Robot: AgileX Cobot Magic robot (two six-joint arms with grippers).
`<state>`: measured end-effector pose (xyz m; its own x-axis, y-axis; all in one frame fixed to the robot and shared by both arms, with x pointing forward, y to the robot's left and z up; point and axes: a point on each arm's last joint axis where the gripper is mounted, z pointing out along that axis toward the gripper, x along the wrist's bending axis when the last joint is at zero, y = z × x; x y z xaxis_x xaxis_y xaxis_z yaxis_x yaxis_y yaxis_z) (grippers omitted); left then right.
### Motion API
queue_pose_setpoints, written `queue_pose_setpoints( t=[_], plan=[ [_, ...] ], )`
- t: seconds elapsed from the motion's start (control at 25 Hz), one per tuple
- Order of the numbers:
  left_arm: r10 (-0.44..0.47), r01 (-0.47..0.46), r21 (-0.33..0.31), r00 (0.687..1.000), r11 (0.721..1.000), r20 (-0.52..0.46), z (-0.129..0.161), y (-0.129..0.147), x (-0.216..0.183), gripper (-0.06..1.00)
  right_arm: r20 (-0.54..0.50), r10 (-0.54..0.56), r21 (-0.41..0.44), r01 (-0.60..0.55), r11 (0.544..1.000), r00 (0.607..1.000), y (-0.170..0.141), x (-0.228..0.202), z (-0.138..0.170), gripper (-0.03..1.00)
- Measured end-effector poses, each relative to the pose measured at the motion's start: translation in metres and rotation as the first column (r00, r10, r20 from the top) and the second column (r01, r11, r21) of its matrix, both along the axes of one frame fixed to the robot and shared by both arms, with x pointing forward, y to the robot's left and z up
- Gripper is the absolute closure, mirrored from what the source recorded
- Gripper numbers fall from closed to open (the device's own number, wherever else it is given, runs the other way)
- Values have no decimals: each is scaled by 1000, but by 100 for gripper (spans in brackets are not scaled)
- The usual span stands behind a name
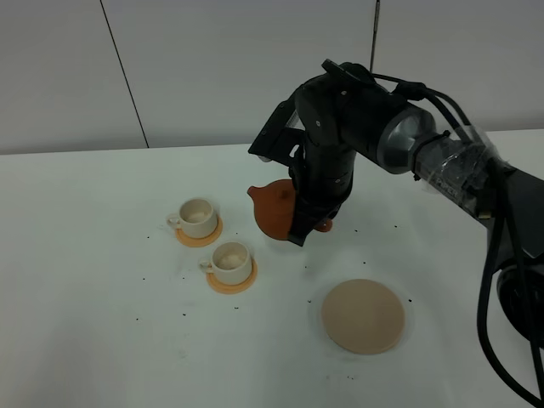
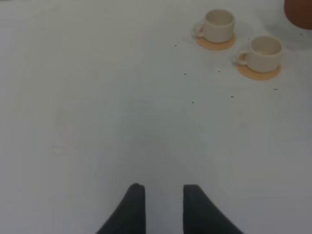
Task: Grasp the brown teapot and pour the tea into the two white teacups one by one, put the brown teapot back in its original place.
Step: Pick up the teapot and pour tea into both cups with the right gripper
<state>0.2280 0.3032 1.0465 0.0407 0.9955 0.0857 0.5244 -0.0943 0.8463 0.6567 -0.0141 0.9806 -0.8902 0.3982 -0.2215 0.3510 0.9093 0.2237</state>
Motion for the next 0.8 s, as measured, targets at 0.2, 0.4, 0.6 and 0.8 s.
queue_pose_setpoints(
  t=[0.2, 0.4, 0.6, 0.8],
  plan=[
    [0, 0, 0, 1000, 1000, 0, 0, 0, 0, 69, 60, 41, 29, -43, 999, 997, 11, 1, -2, 87],
    [0, 0, 0, 1000, 1000, 0, 0, 0, 0, 69, 109, 82, 24, -85, 996, 991, 21, 3, -11, 87],
    [0, 0, 0, 1000, 1000, 0, 0, 0, 0, 69, 160, 124, -19, -122, 992, 979, 26, 7, -23, 87],
    [0, 0, 0, 1000, 1000, 0, 0, 0, 0, 69, 228, 154, -30, -151, 988, 961, 28, 12, -21, 87]
  ],
)
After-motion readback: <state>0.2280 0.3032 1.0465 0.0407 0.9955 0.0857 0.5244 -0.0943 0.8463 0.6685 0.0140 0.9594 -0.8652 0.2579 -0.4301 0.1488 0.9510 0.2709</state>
